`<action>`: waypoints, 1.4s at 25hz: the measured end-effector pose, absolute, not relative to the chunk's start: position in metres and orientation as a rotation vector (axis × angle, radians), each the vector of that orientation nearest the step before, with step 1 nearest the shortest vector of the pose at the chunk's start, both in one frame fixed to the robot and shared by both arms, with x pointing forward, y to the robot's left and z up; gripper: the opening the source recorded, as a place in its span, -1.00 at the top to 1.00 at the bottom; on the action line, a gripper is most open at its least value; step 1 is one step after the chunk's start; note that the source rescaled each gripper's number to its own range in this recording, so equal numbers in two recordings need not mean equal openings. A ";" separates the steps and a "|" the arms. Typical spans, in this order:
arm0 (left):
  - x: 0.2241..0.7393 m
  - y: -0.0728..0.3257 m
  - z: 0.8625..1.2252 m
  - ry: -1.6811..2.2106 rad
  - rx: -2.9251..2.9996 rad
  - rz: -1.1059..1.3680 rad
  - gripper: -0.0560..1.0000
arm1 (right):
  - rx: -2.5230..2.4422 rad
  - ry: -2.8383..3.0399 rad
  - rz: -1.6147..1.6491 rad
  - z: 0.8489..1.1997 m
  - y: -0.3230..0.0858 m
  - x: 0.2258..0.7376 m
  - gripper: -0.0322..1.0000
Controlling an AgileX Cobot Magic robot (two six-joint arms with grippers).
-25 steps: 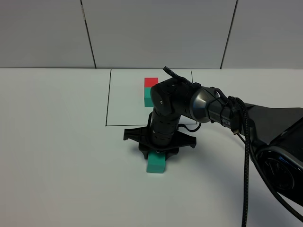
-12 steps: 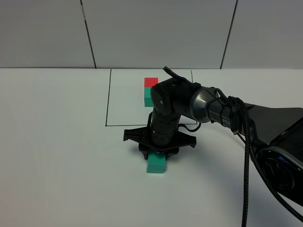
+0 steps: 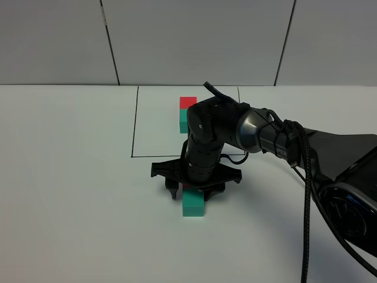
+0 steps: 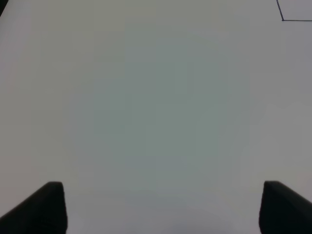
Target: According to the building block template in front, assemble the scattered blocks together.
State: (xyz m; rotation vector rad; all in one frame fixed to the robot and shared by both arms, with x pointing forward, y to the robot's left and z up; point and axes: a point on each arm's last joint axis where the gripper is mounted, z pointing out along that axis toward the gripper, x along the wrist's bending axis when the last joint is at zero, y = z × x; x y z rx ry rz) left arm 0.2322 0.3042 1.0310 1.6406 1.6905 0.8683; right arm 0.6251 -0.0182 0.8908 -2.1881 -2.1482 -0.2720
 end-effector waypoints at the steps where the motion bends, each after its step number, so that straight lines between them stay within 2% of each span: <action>1: 0.232 0.304 1.031 1.691 1.641 0.868 -0.75 | -2.183 -2.151 -0.273 0.891 -0.018 0.625 -0.20; 6: 0.232 0.304 1.031 1.691 1.641 0.868 -0.75 | -2.171 -2.165 -0.275 0.893 -0.018 0.625 -0.26; 14: 0.232 0.304 1.031 1.690 1.640 0.869 -0.75 | -2.170 -2.170 -0.338 0.913 -0.019 0.625 -0.26; 24: 0.233 0.304 1.031 1.686 1.636 0.873 -0.75 | -2.167 -2.162 -0.341 0.920 -0.019 0.623 -0.26; 35: 0.233 0.304 1.031 1.686 1.636 0.873 -0.75 | -2.178 -2.194 -0.470 0.949 -0.022 0.625 -0.26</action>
